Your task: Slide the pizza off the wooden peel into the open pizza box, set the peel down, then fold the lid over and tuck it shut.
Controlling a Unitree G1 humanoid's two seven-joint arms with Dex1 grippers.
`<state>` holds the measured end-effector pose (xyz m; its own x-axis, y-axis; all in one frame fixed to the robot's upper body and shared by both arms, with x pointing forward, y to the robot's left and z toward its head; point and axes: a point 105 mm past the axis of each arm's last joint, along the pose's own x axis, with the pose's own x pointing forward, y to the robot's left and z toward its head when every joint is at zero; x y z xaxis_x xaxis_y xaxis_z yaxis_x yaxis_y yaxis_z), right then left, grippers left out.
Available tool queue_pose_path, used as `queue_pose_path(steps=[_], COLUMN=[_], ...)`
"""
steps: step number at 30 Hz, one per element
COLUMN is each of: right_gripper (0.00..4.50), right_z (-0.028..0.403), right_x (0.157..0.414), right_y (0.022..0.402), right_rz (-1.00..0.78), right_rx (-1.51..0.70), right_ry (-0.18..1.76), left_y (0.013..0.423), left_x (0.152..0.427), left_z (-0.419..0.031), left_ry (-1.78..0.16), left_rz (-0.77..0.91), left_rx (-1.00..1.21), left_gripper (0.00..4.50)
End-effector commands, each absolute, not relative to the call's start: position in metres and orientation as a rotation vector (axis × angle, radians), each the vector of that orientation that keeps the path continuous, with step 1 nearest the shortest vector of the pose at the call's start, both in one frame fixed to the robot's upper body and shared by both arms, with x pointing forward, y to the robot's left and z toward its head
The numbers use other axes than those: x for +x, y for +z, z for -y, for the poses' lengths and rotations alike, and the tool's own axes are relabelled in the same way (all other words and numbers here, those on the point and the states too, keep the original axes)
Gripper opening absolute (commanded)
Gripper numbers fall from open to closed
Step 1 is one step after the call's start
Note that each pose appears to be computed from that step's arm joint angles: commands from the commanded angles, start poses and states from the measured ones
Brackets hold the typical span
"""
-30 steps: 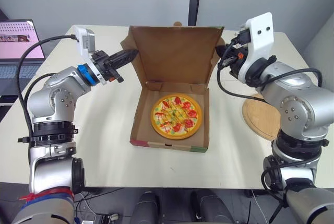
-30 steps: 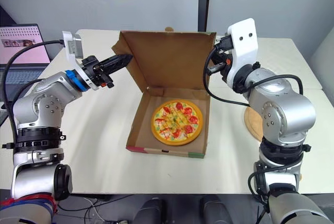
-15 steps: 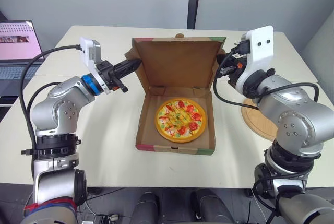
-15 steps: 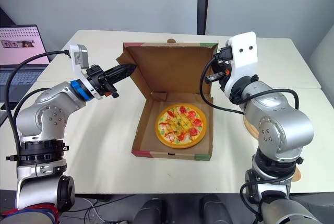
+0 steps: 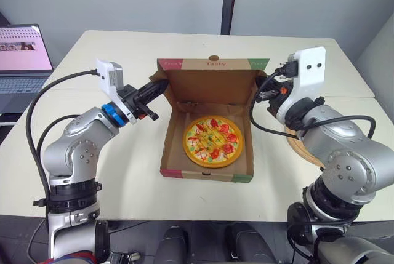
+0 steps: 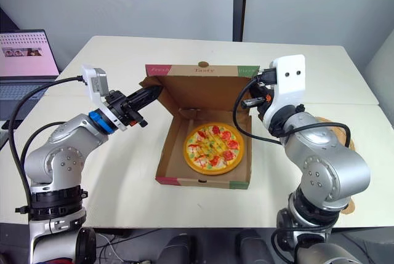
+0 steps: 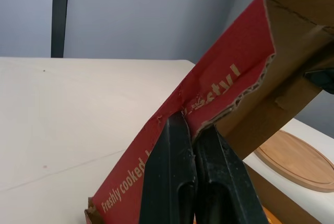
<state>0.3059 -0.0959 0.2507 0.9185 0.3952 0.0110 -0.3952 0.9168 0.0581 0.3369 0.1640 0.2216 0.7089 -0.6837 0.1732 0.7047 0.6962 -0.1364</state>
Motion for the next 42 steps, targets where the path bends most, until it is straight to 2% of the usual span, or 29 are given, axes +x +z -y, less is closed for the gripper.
queue_pose_path(steps=[1,8,20,29,33,40,41,42], right_gripper=[0.02,0.02,0.02,0.02,0.92,3.48,3.72,3.72], right_z=[0.076,0.078,0.081,0.079,0.088,0.106,0.109,0.111], right_x=[0.292,0.28,0.258,0.25,0.251,0.239,0.236,0.233], right_y=[0.255,0.241,0.188,0.173,0.17,0.154,0.152,0.152], right_rz=[0.02,-0.028,-0.176,-0.199,-0.195,-0.245,-0.251,-0.254], right_rx=[0.057,0.06,0.125,0.163,0.189,0.171,0.169,0.173], right_ry=[0.52,0.532,0.497,0.492,0.453,0.479,0.501,0.514], left_y=[0.23,0.22,0.199,0.185,0.182,0.178,0.178,0.177], left_x=[0.321,0.309,0.292,0.285,0.285,0.283,0.283,0.283], left_z=[-0.141,-0.141,-0.147,-0.148,-0.149,-0.15,-0.149,-0.149], left_ry=[-0.873,-0.857,-0.811,-0.795,-0.791,-0.799,-0.799,-0.8], left_rz=[0.138,0.105,0.047,0.016,0.013,0.013,0.013,0.013], left_rx=[-0.204,-0.218,-0.239,-0.235,-0.225,-0.199,-0.196,-0.195], left_gripper=[0.0,0.0,0.0,0.0,0.0,0.0,0.0,0.0])
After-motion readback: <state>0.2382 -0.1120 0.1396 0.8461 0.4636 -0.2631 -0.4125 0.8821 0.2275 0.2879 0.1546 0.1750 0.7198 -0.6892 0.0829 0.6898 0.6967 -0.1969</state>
